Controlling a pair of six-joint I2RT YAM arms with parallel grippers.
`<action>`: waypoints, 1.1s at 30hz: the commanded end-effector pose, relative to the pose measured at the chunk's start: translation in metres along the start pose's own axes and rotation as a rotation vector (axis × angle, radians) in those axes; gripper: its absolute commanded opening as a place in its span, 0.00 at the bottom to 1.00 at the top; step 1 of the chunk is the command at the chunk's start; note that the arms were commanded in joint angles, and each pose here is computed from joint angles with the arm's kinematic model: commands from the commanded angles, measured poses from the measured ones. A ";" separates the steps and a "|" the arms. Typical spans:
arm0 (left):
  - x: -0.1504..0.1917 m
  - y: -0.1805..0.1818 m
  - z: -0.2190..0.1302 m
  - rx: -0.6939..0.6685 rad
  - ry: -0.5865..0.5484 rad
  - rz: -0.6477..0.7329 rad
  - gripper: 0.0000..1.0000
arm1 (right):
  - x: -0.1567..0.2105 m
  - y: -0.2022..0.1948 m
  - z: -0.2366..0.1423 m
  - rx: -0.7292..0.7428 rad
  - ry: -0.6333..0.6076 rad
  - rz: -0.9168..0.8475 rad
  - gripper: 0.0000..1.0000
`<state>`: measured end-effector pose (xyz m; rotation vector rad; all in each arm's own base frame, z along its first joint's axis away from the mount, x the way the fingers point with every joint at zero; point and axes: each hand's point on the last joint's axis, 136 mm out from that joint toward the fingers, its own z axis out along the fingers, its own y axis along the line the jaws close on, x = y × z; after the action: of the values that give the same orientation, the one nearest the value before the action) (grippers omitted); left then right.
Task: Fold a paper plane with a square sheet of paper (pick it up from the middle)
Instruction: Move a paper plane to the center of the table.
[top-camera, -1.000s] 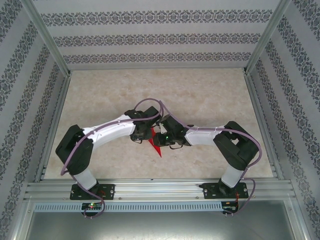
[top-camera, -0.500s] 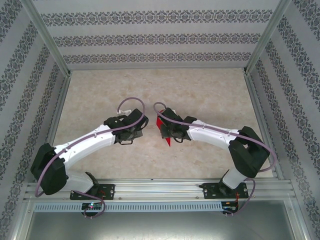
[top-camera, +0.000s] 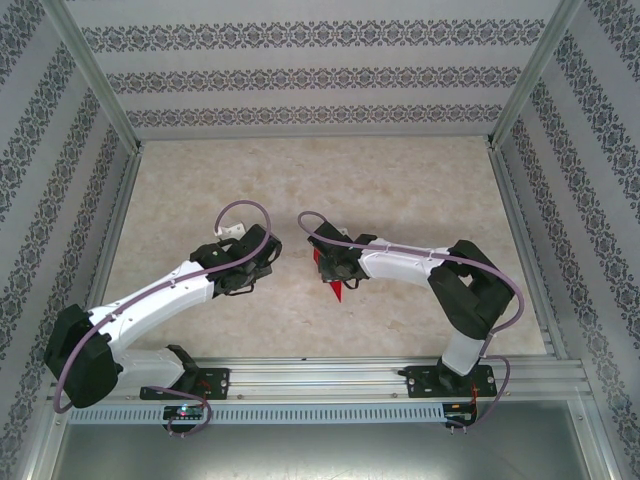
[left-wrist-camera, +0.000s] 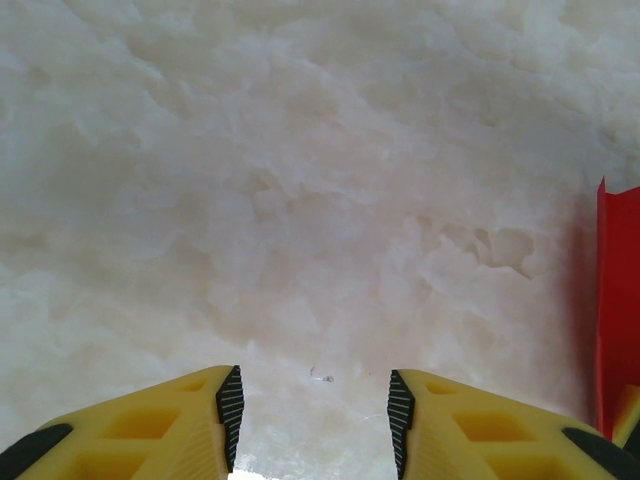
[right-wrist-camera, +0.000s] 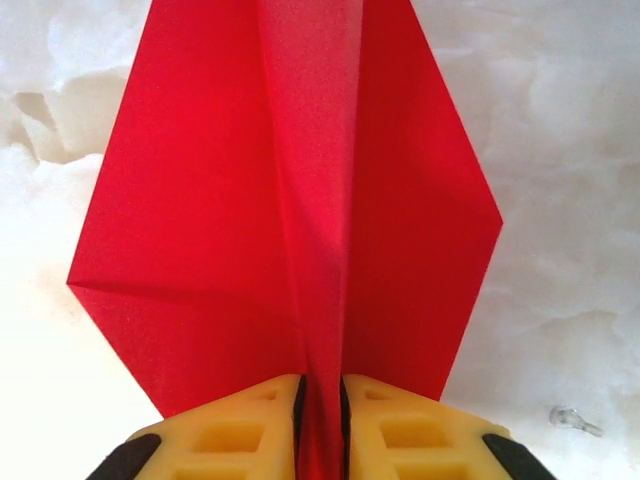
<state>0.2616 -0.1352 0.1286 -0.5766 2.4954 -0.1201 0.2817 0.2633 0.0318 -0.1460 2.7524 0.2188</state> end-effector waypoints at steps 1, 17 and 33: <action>-0.008 0.003 0.000 0.001 -0.036 -0.045 0.46 | 0.004 -0.002 0.006 0.003 0.020 0.015 0.23; -0.008 0.000 0.002 0.001 -0.019 -0.034 0.47 | 0.028 -0.017 0.030 0.084 0.124 -0.003 0.28; -0.007 0.003 0.002 -0.010 -0.022 -0.037 0.48 | -0.013 0.001 0.030 0.055 0.084 0.024 0.27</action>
<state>0.2633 -0.1350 0.1290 -0.5921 2.4900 -0.1301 0.3105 0.2765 0.0280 -0.1098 2.7755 0.2061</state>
